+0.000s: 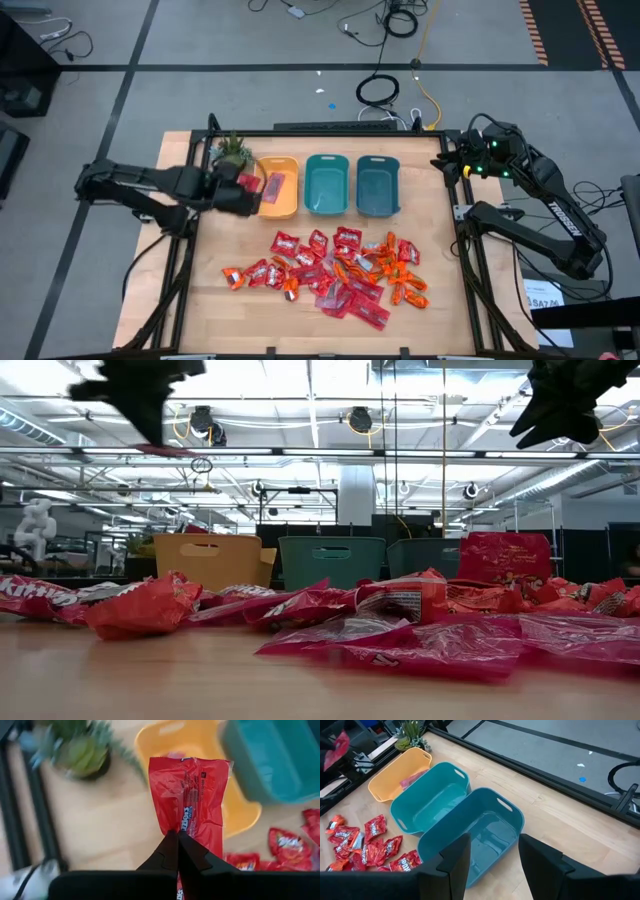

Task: Sort candy
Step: Put the red candy into the top left yellow bin, then put the orange candy into the top right blue bin

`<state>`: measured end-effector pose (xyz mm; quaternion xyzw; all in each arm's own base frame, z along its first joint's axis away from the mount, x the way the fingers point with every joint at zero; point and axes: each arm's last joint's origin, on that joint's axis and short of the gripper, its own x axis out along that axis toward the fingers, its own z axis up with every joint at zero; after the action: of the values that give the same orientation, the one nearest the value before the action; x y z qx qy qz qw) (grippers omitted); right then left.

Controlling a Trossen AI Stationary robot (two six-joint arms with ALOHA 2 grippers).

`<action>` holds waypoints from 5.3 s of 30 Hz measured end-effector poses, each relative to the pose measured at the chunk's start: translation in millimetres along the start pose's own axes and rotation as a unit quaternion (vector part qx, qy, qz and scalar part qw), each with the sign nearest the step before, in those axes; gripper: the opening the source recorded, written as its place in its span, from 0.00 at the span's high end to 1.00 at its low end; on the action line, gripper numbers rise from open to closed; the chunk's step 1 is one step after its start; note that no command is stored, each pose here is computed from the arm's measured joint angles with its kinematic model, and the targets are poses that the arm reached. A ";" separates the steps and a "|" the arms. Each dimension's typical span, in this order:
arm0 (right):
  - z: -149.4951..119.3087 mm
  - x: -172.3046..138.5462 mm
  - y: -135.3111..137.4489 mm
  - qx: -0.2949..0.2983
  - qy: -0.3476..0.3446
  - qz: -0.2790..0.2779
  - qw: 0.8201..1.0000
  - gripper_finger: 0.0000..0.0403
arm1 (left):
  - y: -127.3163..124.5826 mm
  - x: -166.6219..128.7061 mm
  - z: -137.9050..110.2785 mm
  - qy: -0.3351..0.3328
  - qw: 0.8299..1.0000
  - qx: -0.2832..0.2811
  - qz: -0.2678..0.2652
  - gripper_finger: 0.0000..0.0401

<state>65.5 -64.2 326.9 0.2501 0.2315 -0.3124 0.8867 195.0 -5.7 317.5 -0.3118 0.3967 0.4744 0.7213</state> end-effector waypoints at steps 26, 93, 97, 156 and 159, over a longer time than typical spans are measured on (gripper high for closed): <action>-2.8 0.0 -0.6 0.011 0.014 -0.003 1.000 0.60 | 8.3 68.6 92.8 -0.017 0.998 0.062 -0.007 0.63; -16.0 26.0 36.4 0.057 0.160 0.060 0.984 0.47 | 30.5 28.2 -42.9 -0.082 0.889 0.339 -0.295 0.58; -20.1 47.2 53.4 0.051 0.206 0.041 0.976 0.50 | 37.9 33.6 -50.4 -0.078 0.887 0.346 -0.297 0.58; -234.3 124.9 198.4 0.149 0.293 -0.204 0.922 0.80 | 55.0 46.0 -70.9 -0.103 0.824 0.397 -0.391 0.58; -230.0 121.5 198.7 0.142 0.303 -0.195 0.922 0.95 | 55.0 46.0 -70.9 -0.102 0.824 0.397 -0.390 0.58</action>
<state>224.9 152.9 140.8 0.4062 0.4861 -0.4182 0.6510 134.9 -24.6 238.7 -0.0768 0.3198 -0.0162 0.9442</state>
